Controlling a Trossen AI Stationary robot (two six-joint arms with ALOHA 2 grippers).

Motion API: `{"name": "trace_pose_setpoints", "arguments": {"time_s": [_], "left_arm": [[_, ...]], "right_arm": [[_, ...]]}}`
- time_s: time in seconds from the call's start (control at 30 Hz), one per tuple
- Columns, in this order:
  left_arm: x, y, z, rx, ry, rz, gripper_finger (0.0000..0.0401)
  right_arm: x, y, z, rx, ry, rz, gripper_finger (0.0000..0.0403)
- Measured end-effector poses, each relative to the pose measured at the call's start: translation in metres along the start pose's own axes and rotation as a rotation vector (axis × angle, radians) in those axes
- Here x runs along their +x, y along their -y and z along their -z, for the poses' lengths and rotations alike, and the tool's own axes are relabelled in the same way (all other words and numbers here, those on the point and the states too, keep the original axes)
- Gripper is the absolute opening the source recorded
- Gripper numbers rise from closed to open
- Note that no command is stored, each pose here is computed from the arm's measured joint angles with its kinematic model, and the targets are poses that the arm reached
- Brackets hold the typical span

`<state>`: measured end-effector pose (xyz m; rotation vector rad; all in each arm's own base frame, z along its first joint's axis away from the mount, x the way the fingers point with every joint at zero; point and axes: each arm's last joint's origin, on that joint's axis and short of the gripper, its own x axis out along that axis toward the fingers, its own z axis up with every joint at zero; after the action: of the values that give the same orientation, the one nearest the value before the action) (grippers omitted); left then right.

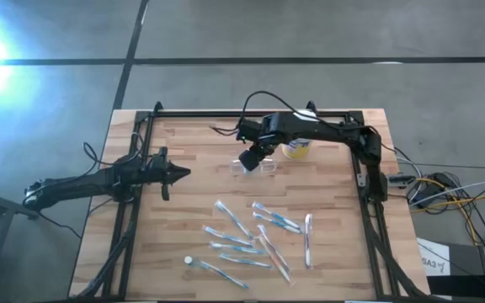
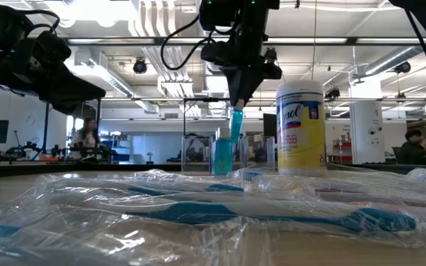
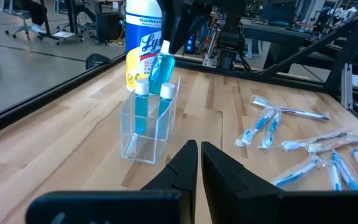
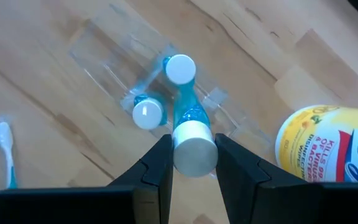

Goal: Pick & Place toothbrushing station
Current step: Put the blue mouthwash into the transparent organizer

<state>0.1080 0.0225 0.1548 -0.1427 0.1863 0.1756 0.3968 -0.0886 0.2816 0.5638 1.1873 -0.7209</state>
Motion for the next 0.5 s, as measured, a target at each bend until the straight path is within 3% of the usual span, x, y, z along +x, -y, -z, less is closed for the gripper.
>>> {"name": "trace_pose_setpoints", "arguments": {"time_s": [0.5], "left_arm": [[0.0,0.0,0.0,-0.001,0.0,-0.001,0.0026]], "right_arm": [[0.0043,0.0067,-0.0031,0.039,-0.006,0.013,0.0091]]}}
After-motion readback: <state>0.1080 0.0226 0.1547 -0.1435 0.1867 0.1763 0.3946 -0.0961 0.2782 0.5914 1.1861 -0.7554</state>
